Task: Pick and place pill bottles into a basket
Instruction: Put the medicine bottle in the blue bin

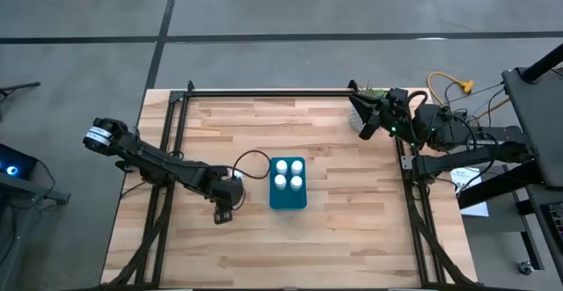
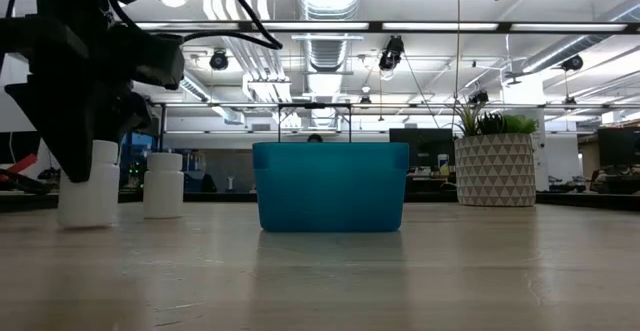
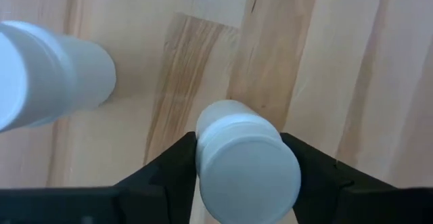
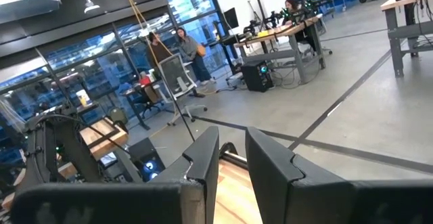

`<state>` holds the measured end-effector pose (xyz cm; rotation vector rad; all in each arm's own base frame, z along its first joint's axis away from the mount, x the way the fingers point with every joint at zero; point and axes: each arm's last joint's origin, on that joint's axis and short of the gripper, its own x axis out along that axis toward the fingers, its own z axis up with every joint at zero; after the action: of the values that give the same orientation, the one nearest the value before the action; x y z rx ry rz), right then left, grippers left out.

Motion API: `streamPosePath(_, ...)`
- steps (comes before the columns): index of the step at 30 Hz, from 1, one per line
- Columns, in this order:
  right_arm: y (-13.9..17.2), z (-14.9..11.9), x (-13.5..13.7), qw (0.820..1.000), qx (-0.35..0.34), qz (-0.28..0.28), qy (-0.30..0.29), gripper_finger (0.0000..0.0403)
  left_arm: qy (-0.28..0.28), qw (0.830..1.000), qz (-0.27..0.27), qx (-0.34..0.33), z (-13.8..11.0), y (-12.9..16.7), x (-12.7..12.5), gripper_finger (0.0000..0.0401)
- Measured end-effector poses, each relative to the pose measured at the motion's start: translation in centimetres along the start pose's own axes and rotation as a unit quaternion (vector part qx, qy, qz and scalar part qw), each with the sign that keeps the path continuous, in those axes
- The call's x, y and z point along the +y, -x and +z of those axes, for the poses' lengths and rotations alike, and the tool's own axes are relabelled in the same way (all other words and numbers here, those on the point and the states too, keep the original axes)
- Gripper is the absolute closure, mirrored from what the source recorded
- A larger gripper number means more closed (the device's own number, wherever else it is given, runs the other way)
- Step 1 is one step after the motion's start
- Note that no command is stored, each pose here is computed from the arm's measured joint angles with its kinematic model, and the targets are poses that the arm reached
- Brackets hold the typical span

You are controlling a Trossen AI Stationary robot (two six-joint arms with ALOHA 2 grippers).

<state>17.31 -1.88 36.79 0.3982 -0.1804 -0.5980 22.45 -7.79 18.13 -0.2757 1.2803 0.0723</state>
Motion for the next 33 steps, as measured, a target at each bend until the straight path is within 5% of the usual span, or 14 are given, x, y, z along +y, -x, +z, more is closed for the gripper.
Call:
streamPosePath(14,0.0,0.0,0.0,1.0,0.0,-0.001,0.004,0.0335,0.002,1.0,-0.011,-0.015,0.4,0.4,-0.2,0.0236)
streamPosePath(33,0.0,-0.1,0.0,1.0,0.006,0.003,0.006,0.0335,0.004,0.995,-0.007,-0.096,3.3,5.6,-1.4,0.0236)
